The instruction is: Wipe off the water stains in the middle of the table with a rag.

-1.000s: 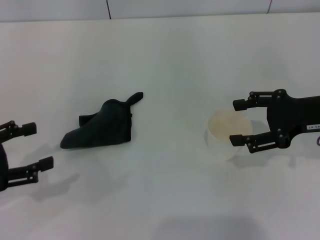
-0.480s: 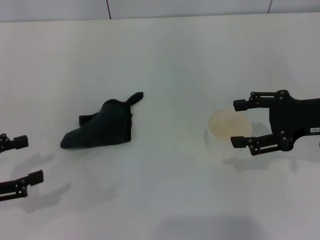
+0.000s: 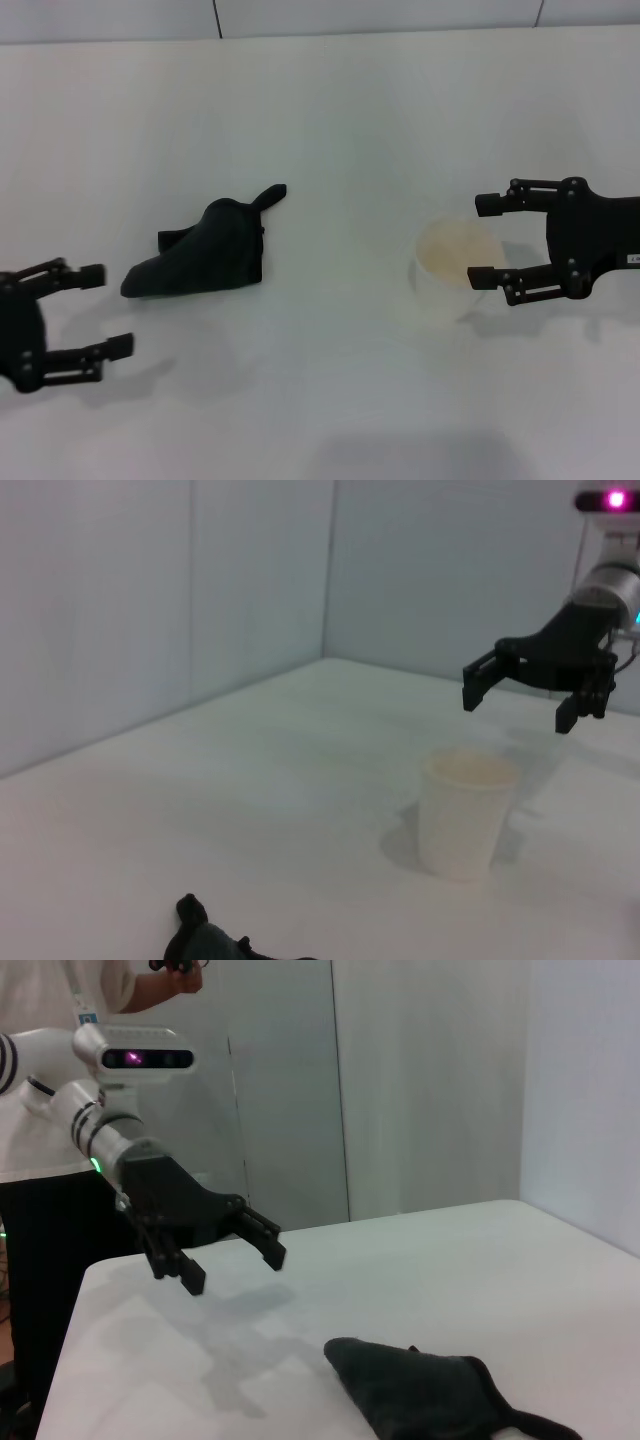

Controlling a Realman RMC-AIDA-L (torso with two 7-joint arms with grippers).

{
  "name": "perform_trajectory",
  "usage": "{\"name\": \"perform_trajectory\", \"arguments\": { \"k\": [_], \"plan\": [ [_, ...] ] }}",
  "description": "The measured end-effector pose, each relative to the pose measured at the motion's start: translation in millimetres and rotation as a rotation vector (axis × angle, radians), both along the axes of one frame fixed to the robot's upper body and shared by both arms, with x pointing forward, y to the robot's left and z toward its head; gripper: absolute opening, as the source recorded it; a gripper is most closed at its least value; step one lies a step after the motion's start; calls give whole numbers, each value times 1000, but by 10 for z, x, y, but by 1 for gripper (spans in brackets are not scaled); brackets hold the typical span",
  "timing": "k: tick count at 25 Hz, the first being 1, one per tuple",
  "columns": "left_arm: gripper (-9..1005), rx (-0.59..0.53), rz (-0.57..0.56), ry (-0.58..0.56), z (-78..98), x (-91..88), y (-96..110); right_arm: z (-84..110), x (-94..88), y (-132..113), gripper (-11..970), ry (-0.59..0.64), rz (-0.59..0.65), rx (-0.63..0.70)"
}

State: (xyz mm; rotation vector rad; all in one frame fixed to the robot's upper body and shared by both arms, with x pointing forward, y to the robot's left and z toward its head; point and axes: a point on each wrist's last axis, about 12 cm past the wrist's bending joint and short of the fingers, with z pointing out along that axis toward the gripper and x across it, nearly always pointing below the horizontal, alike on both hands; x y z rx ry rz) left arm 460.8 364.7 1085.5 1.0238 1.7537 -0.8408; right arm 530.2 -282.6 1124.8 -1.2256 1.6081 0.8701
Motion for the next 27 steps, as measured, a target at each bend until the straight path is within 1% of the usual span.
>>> {"name": "perform_trajectory", "arguments": {
  "k": [6, 11, 15, 27],
  "plan": [
    [892, 48, -32, 13, -61, 282, -313, -10, 1, 0, 842, 3, -3, -1],
    [892, 71, -54, 25, -72, 376, -428, 2, 12, 13, 842, 3, 3, 1],
    [892, 76, -57, 29, -72, 390, -443, -6, 2, 10, 842, 7, 4, 1],
    [892, 103, -68, 18, -19, 372, -386, -19, 0, 1, 841, 8, -2, -6]
  ]
}}
